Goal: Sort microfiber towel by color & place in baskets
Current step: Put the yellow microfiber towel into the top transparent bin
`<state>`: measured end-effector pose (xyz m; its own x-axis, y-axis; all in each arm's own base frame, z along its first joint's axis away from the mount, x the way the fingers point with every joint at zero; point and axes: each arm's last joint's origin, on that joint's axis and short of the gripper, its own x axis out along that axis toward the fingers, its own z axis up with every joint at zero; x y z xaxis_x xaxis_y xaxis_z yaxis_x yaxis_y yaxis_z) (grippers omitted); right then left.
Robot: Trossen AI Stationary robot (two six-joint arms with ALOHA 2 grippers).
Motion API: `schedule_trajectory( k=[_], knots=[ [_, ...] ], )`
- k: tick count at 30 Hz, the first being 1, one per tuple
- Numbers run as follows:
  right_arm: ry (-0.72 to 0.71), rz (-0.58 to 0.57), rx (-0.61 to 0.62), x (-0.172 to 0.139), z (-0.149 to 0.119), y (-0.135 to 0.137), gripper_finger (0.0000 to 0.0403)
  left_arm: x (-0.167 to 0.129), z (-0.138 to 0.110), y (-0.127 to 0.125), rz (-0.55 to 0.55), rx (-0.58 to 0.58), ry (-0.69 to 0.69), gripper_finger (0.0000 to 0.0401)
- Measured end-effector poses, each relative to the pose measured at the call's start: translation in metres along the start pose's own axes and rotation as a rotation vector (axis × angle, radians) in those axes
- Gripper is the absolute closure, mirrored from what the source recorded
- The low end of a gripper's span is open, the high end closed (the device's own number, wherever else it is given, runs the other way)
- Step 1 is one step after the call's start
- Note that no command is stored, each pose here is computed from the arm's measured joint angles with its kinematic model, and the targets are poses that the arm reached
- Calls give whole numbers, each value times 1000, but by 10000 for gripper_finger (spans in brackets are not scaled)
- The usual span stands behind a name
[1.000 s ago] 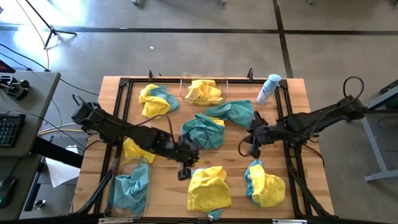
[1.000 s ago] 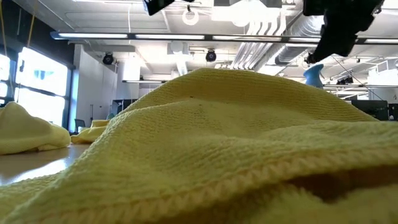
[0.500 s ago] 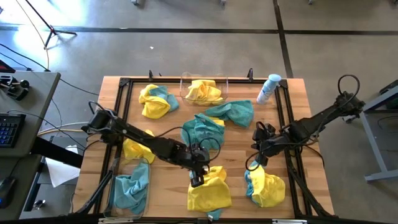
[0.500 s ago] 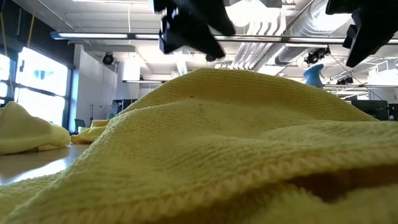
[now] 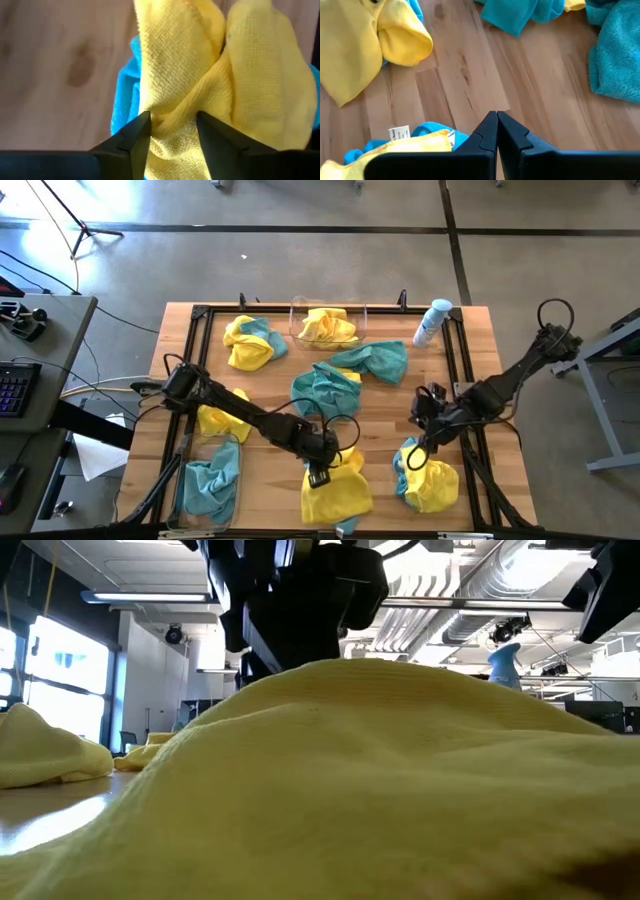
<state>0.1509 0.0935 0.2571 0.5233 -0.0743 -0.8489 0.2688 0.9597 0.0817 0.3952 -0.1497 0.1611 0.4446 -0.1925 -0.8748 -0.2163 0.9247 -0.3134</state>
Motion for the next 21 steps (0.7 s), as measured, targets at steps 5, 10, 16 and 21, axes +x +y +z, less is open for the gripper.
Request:
schedule_trajectory(
  k=[5,10,16,21],
  knots=[
    [1,12,-45,-1,-3,3,403,-9,2,-2,-9,-15,-6,366],
    [1,11,-76,-2,-3,3,403,-45,16,-12,25,-2,-75,393],
    [-24,-20,-88,-2,-3,2,403,-106,34,-26,22,29,-181,400],
    [-28,-23,-101,-2,-3,2,403,-158,43,-32,10,36,-329,400]
  ],
)
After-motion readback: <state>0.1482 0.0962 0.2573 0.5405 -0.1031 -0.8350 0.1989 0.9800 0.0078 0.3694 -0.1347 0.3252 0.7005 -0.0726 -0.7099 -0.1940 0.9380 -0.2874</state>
